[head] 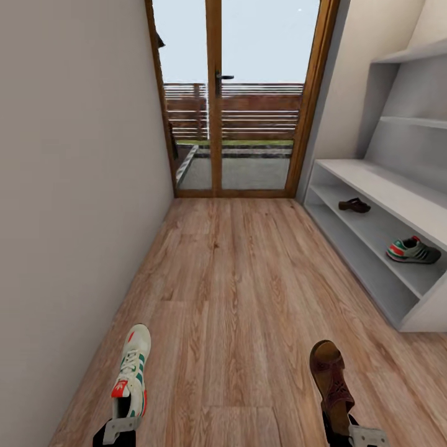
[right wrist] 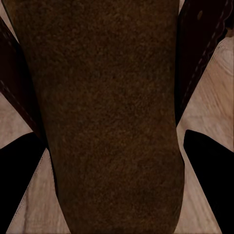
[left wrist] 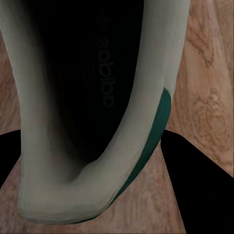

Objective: Pick up the two gym shoes and the two sandals from the corridor floor and place them onto the hallstand (shoe rack) in the corridor, making sure they are on the rack and not on the floor. Arrange them so the two gym shoes are next to each other and the two sandals are next to each other.

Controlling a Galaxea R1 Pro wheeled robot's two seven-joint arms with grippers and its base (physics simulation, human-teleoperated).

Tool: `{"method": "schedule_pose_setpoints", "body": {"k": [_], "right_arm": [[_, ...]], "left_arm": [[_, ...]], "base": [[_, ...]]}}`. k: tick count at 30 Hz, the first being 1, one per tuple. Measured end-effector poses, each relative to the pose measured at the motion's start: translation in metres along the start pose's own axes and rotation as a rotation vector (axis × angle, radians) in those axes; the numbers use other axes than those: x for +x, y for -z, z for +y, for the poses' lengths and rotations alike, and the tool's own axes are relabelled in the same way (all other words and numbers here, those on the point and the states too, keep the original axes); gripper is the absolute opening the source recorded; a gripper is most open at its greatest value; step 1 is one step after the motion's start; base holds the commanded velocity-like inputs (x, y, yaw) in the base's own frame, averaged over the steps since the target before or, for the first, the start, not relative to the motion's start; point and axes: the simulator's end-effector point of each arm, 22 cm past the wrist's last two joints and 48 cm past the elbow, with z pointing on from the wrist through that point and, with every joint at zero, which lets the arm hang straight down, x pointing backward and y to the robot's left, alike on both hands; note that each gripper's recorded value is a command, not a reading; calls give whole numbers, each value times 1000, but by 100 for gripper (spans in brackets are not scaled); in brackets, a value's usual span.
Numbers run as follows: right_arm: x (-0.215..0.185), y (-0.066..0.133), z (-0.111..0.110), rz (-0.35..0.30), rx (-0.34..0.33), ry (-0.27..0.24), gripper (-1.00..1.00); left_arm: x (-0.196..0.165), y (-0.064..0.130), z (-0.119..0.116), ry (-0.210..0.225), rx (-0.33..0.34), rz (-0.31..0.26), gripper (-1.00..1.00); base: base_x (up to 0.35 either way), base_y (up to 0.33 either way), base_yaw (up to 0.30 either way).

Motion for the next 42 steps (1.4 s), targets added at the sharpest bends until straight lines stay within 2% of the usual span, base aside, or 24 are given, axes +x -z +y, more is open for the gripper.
{"method": "schedule_pose_setpoints", "body": {"k": [42], "right_arm": [[0, 0, 0, 0, 2, 0, -100]], "left_arm": [[0, 0, 0, 0, 0, -1, -100]], "base": [[340, 0, 0]]}}
